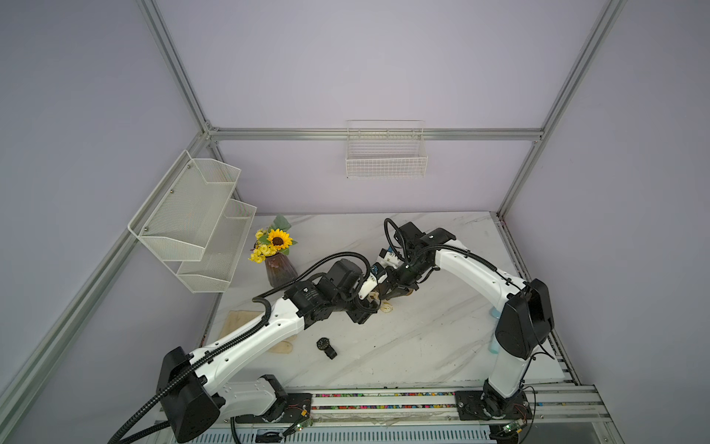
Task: Place watch on stand
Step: Place the watch at the center of the board.
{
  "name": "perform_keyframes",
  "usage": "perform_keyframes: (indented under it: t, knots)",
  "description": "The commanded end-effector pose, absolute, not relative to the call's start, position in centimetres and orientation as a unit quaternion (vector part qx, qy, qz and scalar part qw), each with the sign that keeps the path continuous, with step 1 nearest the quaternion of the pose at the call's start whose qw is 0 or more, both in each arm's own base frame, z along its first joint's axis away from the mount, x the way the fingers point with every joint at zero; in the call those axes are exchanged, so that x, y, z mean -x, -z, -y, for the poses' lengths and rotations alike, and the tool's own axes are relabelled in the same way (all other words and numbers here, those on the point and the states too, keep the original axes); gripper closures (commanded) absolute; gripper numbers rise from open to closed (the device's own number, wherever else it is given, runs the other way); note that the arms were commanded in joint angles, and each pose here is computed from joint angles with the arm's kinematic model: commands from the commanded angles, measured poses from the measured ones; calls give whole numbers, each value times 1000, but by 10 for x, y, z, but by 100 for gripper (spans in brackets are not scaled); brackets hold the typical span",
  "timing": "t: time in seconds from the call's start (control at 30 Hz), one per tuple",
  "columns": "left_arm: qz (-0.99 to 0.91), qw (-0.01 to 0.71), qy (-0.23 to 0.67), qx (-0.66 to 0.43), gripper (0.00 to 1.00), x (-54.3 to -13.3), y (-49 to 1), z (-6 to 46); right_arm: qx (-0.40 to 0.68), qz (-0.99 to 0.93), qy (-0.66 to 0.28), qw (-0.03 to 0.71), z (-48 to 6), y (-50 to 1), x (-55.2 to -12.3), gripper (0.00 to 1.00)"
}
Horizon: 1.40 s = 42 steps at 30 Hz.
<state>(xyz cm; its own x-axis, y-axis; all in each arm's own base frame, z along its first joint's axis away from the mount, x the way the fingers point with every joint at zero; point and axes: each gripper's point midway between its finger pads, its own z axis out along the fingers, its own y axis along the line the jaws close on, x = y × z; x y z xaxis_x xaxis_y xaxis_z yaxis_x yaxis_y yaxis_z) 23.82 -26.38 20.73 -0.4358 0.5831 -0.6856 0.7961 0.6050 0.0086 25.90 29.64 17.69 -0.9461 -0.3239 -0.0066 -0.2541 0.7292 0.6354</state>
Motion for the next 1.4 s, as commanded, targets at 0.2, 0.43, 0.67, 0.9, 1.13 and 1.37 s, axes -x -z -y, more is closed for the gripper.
perform_keyframes:
  t: [0.2, 0.43, 0.67, 0.9, 1.13, 1.37]
  knots:
    - [-831, 364, 162, -387, 30, -240, -223, 256, -195, 949, 245, -32, -292, -160, -235, 100]
    - [-835, 370, 170, -370, 30, -235, -227, 248, -206, 943, 250, -71, -311, -132, -210, 100]
    - [-834, 375, 171, -366, 31, -233, -229, 244, -224, 936, 268, -47, -319, -77, -202, 100]
    - [-836, 373, 170, -365, 31, -230, -228, 241, -225, 943, 242, -29, -317, -46, -206, 99]
    - [-842, 352, 172, -371, 31, -228, -215, 244, -218, 950, 220, -49, -312, -43, -214, 75]
    - [-848, 320, 180, -383, 31, -218, -196, 244, -172, 952, 230, -105, -301, -83, -229, 67]
